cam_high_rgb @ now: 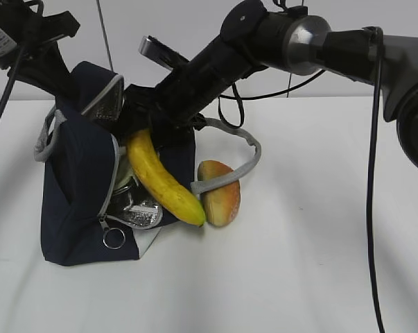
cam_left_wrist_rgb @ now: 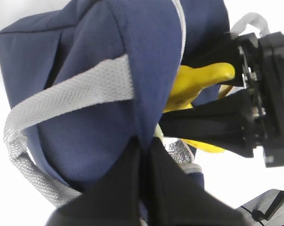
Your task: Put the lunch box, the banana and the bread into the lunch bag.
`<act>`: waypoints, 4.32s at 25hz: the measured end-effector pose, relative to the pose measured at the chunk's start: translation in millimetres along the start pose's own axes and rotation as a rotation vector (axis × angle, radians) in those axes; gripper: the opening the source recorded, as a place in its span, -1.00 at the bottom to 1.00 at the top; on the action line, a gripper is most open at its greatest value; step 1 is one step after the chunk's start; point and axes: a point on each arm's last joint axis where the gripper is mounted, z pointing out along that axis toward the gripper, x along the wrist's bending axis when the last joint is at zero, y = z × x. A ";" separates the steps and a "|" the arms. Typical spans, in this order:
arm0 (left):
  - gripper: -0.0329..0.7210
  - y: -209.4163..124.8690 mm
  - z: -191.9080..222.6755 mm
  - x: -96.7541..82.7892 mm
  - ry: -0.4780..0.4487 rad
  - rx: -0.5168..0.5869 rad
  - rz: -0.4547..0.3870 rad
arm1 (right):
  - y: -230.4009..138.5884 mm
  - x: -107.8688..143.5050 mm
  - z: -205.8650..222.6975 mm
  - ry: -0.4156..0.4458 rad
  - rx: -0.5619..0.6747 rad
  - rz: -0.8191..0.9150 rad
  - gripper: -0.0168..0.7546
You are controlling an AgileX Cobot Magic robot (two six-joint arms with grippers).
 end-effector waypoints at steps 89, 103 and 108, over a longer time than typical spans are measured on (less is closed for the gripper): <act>-0.91 0.2 0.0 -1.5 -0.016 -0.003 -0.006 | -73.9 43.6 -131.6 -0.584 0.243 0.003 0.42; -0.91 0.2 0.0 -1.4 -0.016 -0.003 -0.005 | -120.8 5.3 -77.1 -0.574 0.089 0.026 0.42; -0.91 0.2 0.0 -1.4 -0.016 -0.003 -0.005 | -121.6 -6.1 -58.2 -0.535 0.068 0.076 0.57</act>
